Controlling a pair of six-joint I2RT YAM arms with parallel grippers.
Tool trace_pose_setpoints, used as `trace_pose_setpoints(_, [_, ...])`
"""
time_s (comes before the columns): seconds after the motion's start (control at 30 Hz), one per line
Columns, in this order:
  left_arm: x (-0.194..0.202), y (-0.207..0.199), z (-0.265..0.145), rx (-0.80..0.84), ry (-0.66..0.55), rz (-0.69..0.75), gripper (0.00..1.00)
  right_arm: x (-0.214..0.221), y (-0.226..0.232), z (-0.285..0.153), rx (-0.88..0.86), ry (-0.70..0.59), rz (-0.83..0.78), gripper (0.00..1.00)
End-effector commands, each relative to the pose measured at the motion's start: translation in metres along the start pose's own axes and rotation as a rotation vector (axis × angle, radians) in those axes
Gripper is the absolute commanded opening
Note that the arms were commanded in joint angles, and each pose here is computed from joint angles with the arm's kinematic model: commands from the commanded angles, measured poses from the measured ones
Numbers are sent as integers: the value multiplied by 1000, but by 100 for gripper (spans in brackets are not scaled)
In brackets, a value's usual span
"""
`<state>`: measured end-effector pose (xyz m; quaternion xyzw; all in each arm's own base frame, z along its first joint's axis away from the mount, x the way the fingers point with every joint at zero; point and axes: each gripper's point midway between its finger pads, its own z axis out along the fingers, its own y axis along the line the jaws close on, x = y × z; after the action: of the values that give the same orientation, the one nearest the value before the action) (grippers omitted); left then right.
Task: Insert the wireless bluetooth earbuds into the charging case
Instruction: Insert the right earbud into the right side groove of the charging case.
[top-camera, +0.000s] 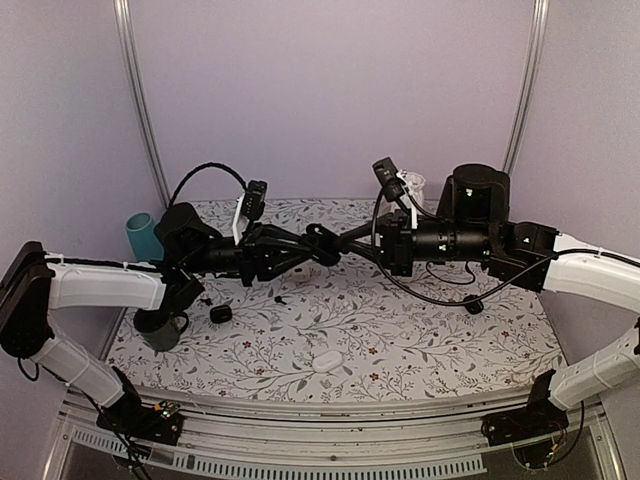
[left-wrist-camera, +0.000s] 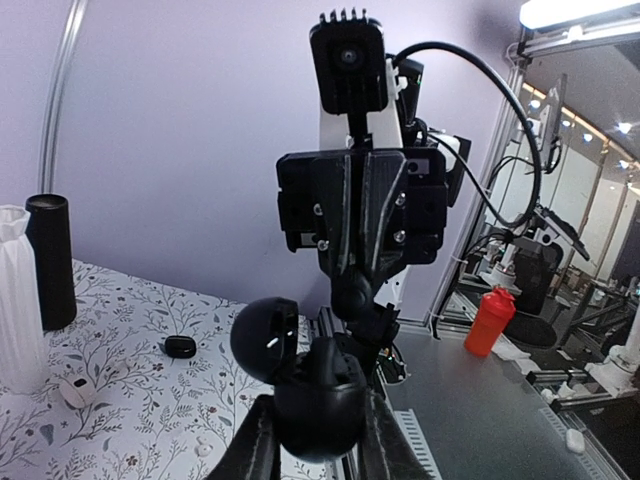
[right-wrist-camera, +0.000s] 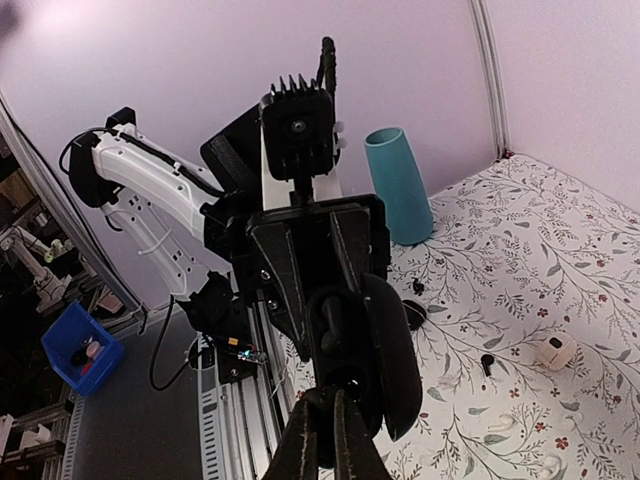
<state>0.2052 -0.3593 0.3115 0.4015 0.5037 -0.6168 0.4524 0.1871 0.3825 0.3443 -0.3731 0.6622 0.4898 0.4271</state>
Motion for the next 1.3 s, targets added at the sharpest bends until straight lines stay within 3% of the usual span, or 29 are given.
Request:
trace_pose_setpoints(0.0, [-10,-10,7,50,-12,30,0,-9,8,4,-15,-6,-38,4])
trace_pose_setpoints(1.27, [-36,-35,11,115,-82,53,0,16,-5,20,97,88,-71,5])
